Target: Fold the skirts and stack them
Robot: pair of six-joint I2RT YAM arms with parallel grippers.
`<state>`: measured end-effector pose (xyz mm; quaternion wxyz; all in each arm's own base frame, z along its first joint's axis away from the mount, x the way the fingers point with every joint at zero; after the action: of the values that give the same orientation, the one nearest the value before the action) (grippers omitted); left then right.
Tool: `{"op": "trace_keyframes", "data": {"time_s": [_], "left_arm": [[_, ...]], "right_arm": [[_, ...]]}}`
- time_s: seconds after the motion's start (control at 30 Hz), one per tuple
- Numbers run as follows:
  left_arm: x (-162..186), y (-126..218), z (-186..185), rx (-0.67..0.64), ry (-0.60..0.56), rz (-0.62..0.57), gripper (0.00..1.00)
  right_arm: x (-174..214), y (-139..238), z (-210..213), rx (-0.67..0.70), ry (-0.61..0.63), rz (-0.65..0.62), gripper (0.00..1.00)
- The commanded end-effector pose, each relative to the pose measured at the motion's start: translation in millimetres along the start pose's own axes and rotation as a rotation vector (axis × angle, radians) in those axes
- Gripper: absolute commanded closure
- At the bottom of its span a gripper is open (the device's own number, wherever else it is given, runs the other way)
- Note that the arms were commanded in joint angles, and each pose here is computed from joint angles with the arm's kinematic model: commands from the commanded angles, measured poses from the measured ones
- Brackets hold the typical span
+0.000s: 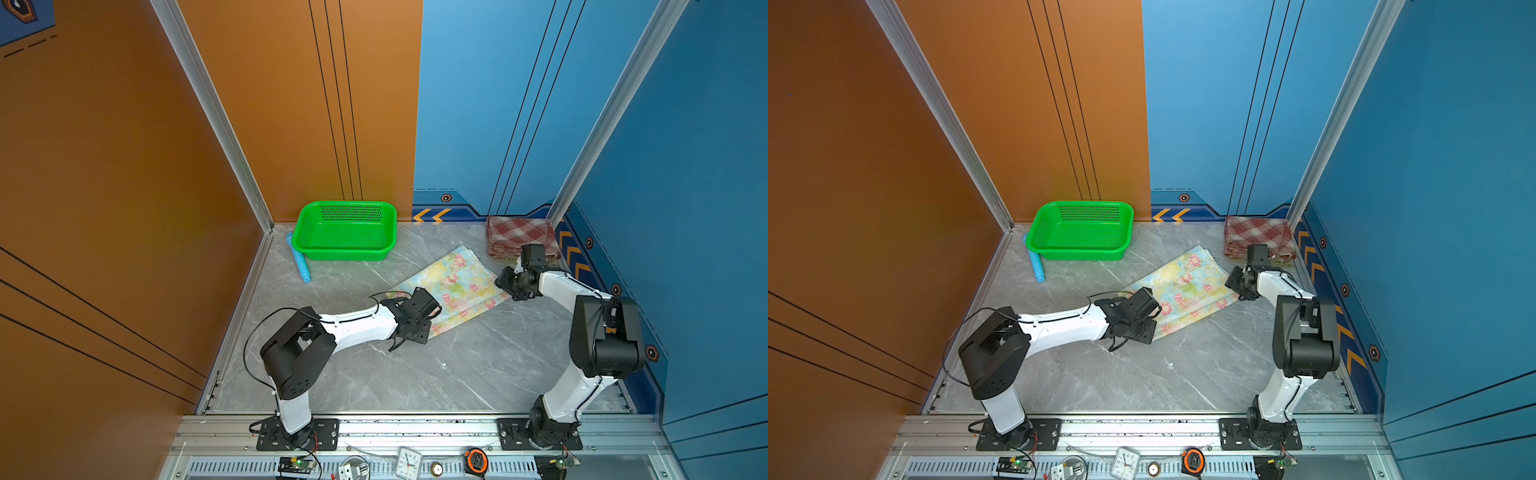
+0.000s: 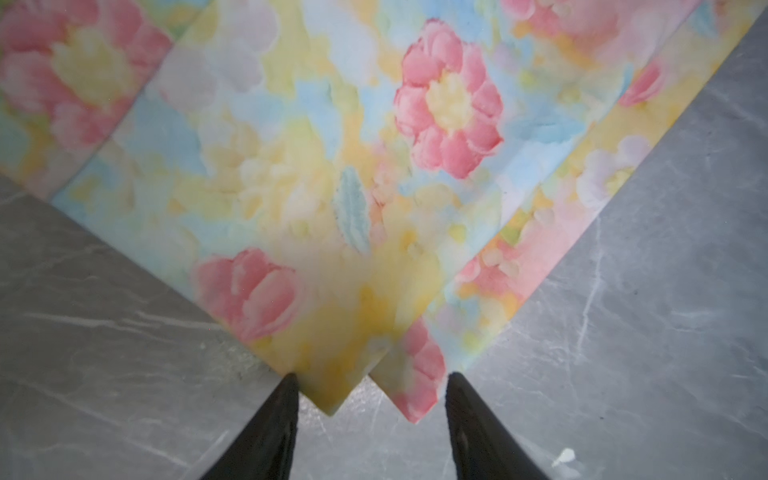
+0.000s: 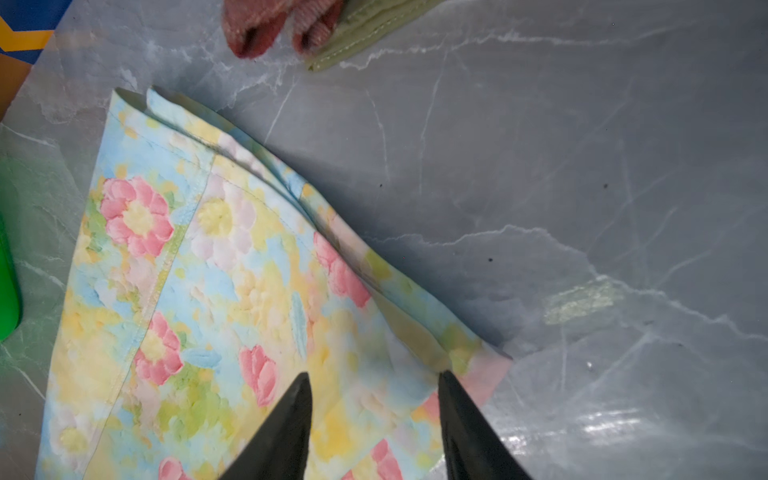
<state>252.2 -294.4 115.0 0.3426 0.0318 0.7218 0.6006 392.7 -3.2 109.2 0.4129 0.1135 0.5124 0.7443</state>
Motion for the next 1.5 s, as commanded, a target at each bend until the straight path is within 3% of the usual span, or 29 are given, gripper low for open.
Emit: {"op": "trace_keyframes", "data": {"time_s": [0.0,0.17,0.33,0.77,0.87,1.07,1.13,1.47], "left_arm": [[1.6,22.4,11.6,-0.027,0.022,-0.015,0.39],[13.8,21.9,17.5,-0.031,0.054,0.021,0.38],[17.9,12.5,17.2,-0.023,0.072,0.053,0.39],[9.1,-18.9,7.0,0.011,0.059,0.099,0.48],[9.1,-22.9,5.7,0.013,0.056,0.104,0.56],[8.0,-22.5,6.1,0.01,0.053,0.099,0.92],[7.6,-22.2,6.2,0.011,0.052,0.098,0.99],[5.0,-20.7,5.9,0.014,0.049,0.09,1.0]], "right_arm": [[-3.6,-1.4,-1.3,0.043,0.009,-0.005,0.55],[-3.3,-4.4,-2.8,0.053,0.012,0.001,0.66],[-3.3,-3.5,-2.7,0.053,0.017,0.0,0.7],[0.0,-5.7,-13.0,0.084,0.014,0.003,0.68],[1.6,-8.7,-15.2,0.089,0.013,0.012,0.66],[0.9,-6.6,-17.2,0.094,0.01,0.006,0.6],[-0.4,-5.0,-17.6,0.091,0.004,0.002,0.59],[-2.9,-10.6,-19.6,0.063,-0.03,0.007,0.58]]}}
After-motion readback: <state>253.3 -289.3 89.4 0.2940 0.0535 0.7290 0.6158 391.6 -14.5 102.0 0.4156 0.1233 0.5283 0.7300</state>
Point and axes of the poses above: each gripper's point midway between its finger pads, its own y axis back along the fingers, its own z axis along the line the jaws close on, x = y × z, the point moved 6 cm from there along y, back along the fingers, and after that the axes turned 15 degrees about -y, right-handed, at the moved point
